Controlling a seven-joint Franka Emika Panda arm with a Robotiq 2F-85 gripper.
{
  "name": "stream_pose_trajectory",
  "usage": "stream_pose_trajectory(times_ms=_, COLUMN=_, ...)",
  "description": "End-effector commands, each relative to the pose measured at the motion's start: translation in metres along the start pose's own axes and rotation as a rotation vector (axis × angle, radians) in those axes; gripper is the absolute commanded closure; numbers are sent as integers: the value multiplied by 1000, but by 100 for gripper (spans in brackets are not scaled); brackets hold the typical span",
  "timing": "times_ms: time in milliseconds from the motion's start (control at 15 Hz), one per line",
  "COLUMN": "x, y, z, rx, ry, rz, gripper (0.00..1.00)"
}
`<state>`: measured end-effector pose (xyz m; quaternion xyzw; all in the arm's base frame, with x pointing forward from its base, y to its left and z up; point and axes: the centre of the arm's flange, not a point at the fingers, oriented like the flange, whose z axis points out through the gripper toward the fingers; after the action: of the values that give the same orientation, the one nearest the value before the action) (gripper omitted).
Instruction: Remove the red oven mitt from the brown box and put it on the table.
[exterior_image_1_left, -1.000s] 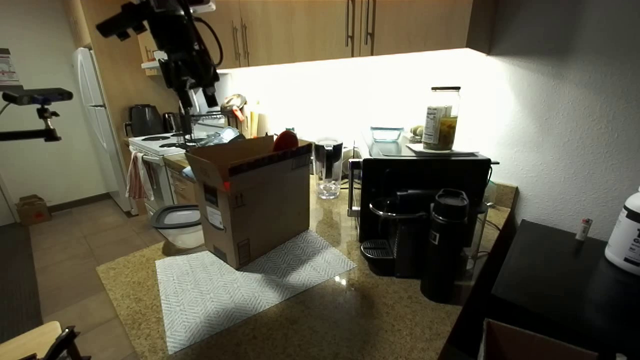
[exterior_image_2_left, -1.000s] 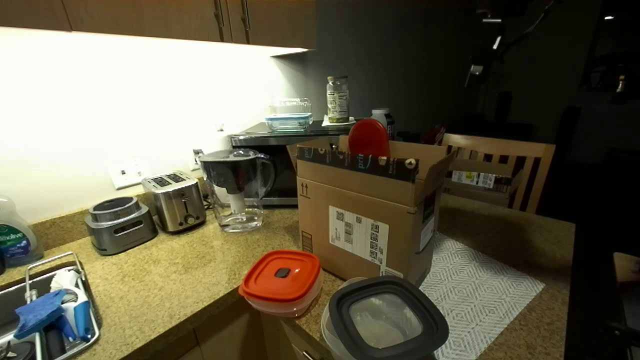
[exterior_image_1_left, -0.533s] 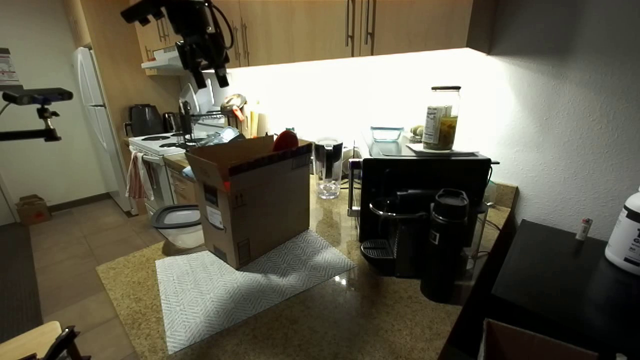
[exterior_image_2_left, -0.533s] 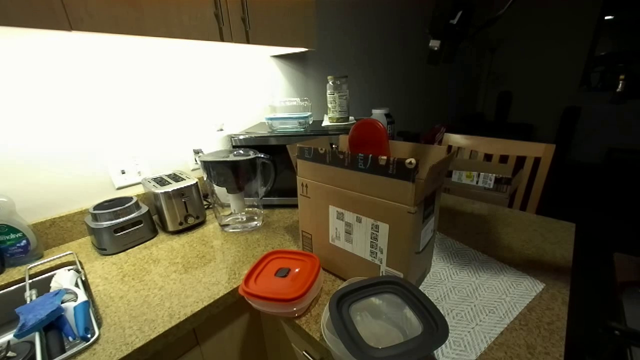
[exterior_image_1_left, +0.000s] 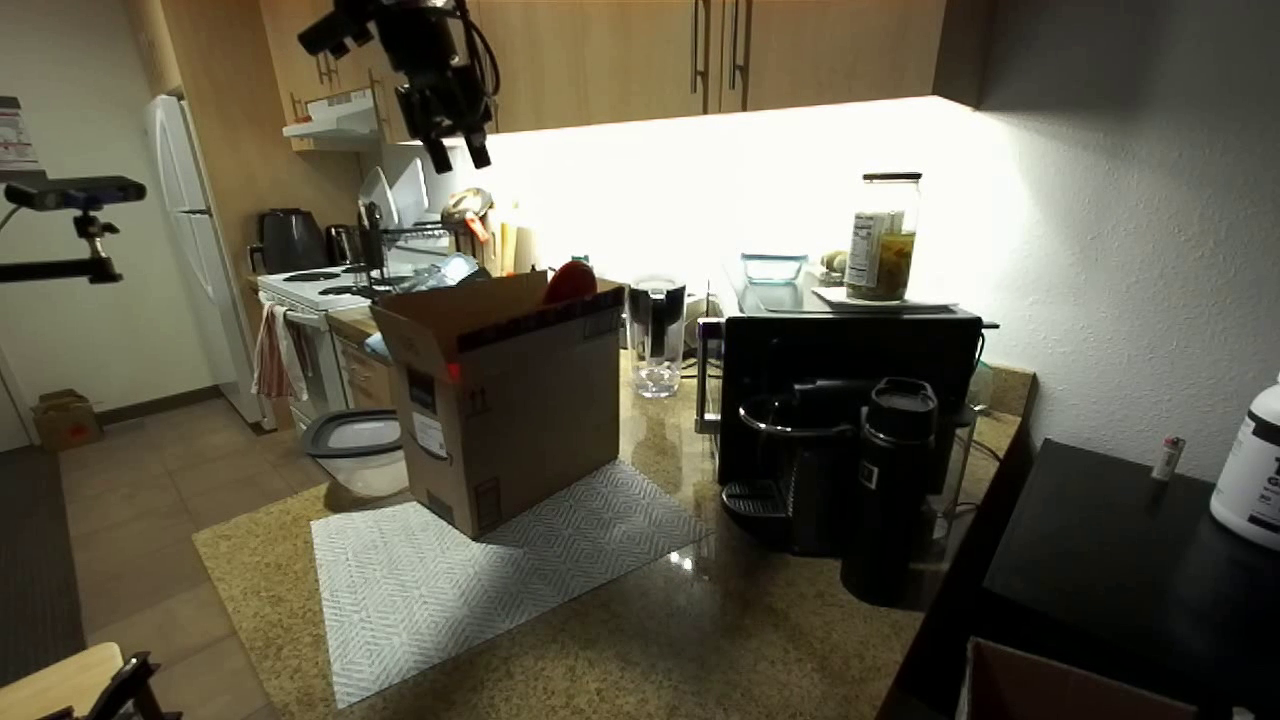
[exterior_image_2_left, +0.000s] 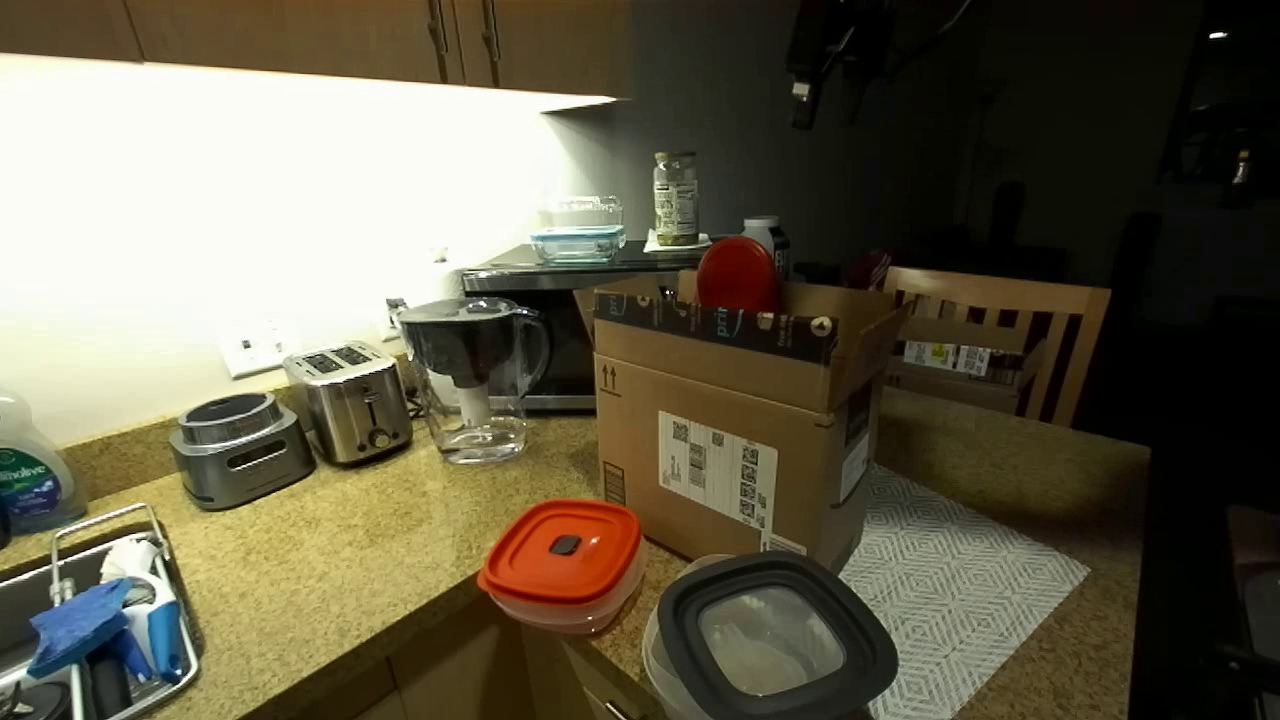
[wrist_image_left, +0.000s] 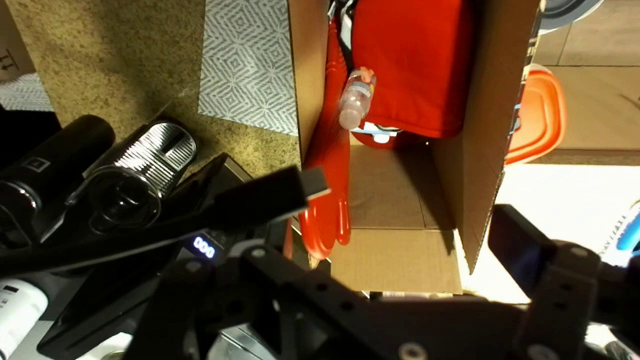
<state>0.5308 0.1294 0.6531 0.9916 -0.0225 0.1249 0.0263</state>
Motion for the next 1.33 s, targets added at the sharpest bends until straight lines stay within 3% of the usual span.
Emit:
stream_pose_trajectory(times_ms=0, x=21, y=-3, z=8, rx=-44, ry=25, rz=30, gripper=0)
stream_pose_trajectory(times_ms=1267, x=121, y=3, z=134, rx=-81, ry=-32, rz=39, gripper=0)
